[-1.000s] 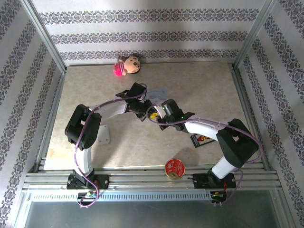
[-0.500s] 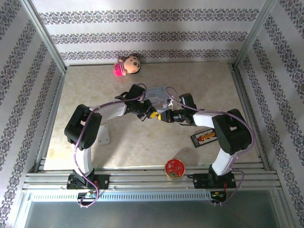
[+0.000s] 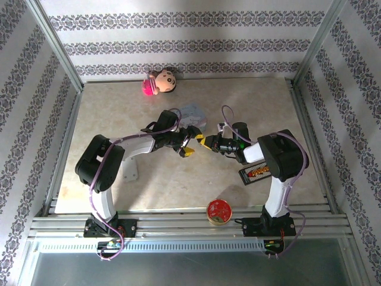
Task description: Unlock a padlock with a key
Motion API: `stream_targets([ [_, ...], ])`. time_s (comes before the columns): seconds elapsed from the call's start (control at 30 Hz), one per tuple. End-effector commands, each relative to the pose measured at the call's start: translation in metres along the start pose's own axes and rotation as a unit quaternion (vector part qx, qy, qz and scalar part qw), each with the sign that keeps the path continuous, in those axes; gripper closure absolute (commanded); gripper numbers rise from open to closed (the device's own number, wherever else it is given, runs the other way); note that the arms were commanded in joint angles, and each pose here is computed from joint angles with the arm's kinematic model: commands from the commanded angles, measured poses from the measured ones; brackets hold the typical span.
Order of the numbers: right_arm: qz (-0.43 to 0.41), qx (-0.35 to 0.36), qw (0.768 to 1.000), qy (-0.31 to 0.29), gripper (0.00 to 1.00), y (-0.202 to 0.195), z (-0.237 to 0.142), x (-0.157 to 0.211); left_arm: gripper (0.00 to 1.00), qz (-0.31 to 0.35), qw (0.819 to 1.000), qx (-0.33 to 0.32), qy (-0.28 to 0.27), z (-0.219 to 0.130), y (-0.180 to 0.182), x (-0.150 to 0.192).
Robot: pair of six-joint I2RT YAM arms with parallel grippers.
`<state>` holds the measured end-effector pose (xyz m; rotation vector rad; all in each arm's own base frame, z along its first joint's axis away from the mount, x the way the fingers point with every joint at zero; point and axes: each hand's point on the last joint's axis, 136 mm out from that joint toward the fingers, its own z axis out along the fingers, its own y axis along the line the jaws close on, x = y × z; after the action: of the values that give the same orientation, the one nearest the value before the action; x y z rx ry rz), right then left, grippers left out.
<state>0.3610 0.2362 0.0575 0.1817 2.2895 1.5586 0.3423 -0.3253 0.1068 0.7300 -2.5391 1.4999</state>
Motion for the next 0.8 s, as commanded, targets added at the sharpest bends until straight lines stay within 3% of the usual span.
stream_targets([
  [0.0, -0.014, -0.027, 0.998, -0.046, 1.00, 0.014, -0.001, -0.015, 0.09, 0.011, 1.000, 0.009, -0.018, -0.011, -0.012, 0.006],
  [0.07, -0.018, -0.019, 0.998, -0.056, 1.00, 0.015, 0.000, -0.014, 0.00, 0.049, 0.998, 0.007, -0.045, -0.022, -0.025, 0.004],
  [0.17, -0.023, -0.003, 0.997, -0.070, 1.00, 0.019, 0.004, -0.012, 0.01, 0.133, 0.985, -0.022, -0.110, -0.044, -0.044, -0.006],
  [0.23, -0.021, 0.005, 0.996, -0.082, 1.00, 0.021, 0.006, -0.012, 0.01, 0.177, 0.966, -0.072, -0.172, -0.061, -0.044, -0.023],
  [0.43, -0.017, 0.034, 0.991, -0.131, 1.00, 0.026, 0.017, -0.006, 0.01, 0.257, 0.867, -0.252, -0.345, -0.110, -0.027, -0.091],
  [0.53, -0.014, 0.048, 0.986, -0.159, 1.00, 0.026, 0.022, -0.006, 0.01, 0.269, 0.834, -0.314, -0.366, -0.110, -0.015, -0.115],
  [0.77, -0.002, 0.082, 0.974, -0.212, 1.00, 0.022, 0.022, -0.006, 0.00, 0.270, 0.801, -0.392, -0.362, -0.099, 0.010, -0.137],
])
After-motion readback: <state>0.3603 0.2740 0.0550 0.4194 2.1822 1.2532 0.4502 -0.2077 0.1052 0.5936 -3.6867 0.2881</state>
